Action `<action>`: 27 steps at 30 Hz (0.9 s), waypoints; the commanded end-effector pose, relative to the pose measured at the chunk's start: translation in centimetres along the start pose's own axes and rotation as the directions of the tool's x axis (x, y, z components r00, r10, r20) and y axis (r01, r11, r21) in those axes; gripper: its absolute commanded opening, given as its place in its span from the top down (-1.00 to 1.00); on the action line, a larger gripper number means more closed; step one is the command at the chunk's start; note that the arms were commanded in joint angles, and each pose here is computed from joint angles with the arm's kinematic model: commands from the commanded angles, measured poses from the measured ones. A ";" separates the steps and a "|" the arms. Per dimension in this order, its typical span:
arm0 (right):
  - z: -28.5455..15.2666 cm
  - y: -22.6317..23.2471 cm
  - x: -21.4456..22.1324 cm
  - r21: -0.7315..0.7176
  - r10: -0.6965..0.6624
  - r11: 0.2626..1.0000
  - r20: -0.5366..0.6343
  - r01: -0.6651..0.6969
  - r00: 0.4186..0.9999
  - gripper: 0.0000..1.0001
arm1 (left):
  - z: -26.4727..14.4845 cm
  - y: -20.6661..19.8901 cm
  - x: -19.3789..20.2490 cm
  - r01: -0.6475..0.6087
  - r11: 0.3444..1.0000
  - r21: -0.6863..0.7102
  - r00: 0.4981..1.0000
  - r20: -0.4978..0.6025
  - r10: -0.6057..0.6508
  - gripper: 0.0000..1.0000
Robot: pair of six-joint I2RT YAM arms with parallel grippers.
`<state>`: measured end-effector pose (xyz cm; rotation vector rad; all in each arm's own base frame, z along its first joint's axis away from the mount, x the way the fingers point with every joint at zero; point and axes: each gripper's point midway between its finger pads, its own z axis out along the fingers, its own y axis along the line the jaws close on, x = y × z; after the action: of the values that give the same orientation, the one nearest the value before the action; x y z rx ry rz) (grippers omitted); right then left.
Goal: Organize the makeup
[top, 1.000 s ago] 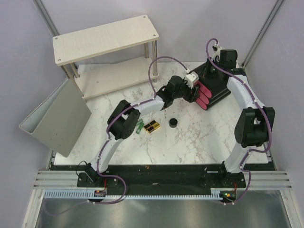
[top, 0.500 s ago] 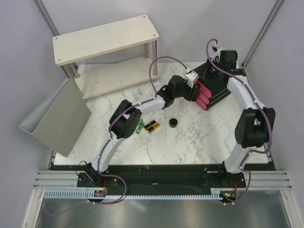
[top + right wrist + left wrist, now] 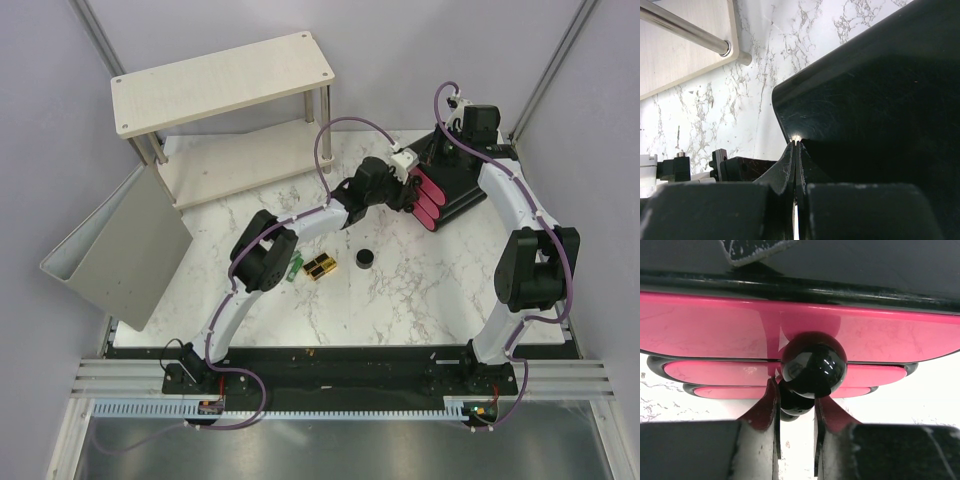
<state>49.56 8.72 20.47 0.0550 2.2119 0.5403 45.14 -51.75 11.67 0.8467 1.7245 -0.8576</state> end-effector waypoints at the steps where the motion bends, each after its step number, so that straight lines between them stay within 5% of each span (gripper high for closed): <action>1: 0.2 -3.4 9.2 0.132 0.100 0.989 -0.293 -0.063 0.951 1.00 | -0.4 -0.4 -2.5 -0.036 0.999 -0.001 0.999 0.031 0.036 0.97; 27: 1.1 -3.5 9.4 0.128 0.111 0.989 -0.302 -0.075 0.947 1.00 | -10.4 -1.1 1.6 -0.124 0.990 -0.070 0.973 -0.205 0.108 0.97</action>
<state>49.56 8.75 20.43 0.0563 2.2131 0.5435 39.73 -44.40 11.25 0.9630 1.8877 -0.6894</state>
